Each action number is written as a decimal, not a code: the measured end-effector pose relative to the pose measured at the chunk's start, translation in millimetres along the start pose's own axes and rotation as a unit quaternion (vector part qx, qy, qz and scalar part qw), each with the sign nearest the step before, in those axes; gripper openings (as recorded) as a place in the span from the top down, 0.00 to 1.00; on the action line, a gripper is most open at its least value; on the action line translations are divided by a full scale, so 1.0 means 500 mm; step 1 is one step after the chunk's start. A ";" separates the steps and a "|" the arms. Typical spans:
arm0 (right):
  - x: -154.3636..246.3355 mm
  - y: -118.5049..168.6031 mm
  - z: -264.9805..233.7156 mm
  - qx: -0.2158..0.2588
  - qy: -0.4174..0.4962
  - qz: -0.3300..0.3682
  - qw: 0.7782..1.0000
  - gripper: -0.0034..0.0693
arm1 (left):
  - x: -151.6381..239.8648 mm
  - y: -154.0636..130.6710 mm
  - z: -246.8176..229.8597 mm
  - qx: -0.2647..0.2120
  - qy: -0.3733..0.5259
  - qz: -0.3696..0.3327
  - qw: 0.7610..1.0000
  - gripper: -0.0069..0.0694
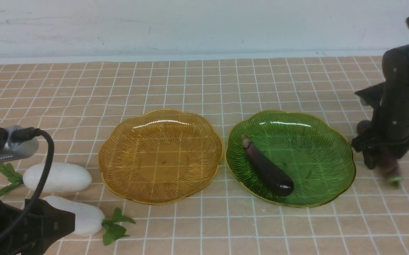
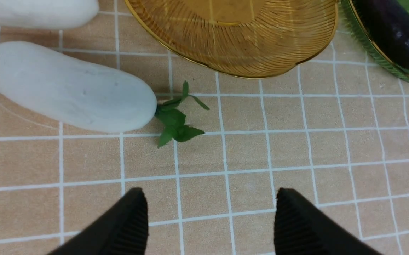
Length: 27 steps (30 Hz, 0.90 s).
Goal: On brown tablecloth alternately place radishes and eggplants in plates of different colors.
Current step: 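Put the eggplants into the green plate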
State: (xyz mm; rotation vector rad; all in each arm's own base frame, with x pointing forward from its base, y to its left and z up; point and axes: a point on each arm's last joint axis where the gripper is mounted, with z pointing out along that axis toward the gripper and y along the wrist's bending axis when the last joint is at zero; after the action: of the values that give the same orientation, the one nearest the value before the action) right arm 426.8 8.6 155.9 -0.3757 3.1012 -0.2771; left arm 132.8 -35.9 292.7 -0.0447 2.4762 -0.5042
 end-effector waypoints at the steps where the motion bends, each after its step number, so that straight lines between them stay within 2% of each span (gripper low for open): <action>1: -0.004 -0.001 -0.007 -0.001 -0.004 0.011 1.000 0.44 | -0.002 -0.002 -0.005 0.000 0.004 0.008 1.000 0.33; 2: -0.009 -0.002 -0.017 -0.005 -0.011 0.024 1.000 0.51 | -0.003 -0.004 -0.009 -0.001 0.007 0.016 1.000 0.33; 4: -0.021 -0.005 -0.047 -0.015 -0.036 0.045 0.998 0.50 | -0.014 -0.009 -0.023 -0.004 0.004 0.035 0.999 0.33; 10: -0.034 0.045 -0.210 -0.125 -0.150 0.080 0.977 0.49 | -0.053 -0.023 -0.087 -0.043 -0.016 0.093 0.995 0.33; 11: -0.034 0.062 -0.227 -0.144 -0.160 0.076 0.974 0.49 | -0.053 -0.022 -0.090 -0.049 -0.013 0.090 0.995 0.33; 12: -0.029 0.108 -0.264 -0.177 -0.176 0.050 0.967 0.49 | -0.051 -0.018 -0.091 -0.061 -0.008 0.085 0.995 0.33; 13: -0.028 0.141 -0.273 -0.187 -0.178 0.027 0.966 0.49 | -0.042 -0.010 -0.085 -0.074 0.007 0.064 0.995 0.33; 16: -0.033 0.199 -0.263 -0.184 -0.166 -0.014 0.969 0.49 | -0.012 0.010 -0.051 -0.086 0.043 0.014 0.995 0.29; 18: -0.041 0.245 -0.230 -0.162 -0.144 -0.049 0.975 0.48 | 0.005 0.021 -0.023 -0.087 0.066 -0.007 0.994 0.25; 21: -0.048 0.267 -0.195 -0.138 -0.122 -0.055 0.981 0.35 | -0.010 0.035 0.014 -0.099 0.066 -0.021 0.993 0.16; 24: -0.048 0.259 -0.195 -0.117 -0.120 -0.028 0.985 0.08 | -0.036 0.050 0.059 -0.117 0.060 -0.076 0.988 0.09; 27: -0.037 0.252 -0.234 -0.124 -0.140 -0.017 0.982 0.01 | -0.057 0.074 0.119 -0.148 0.068 -0.161 0.973 0.08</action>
State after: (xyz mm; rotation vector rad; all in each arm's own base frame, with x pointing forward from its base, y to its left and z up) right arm 411.8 154.0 248.7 -0.4285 2.8548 0.1533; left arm 192.9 -18.0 250.9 -0.5554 2.6722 -0.2701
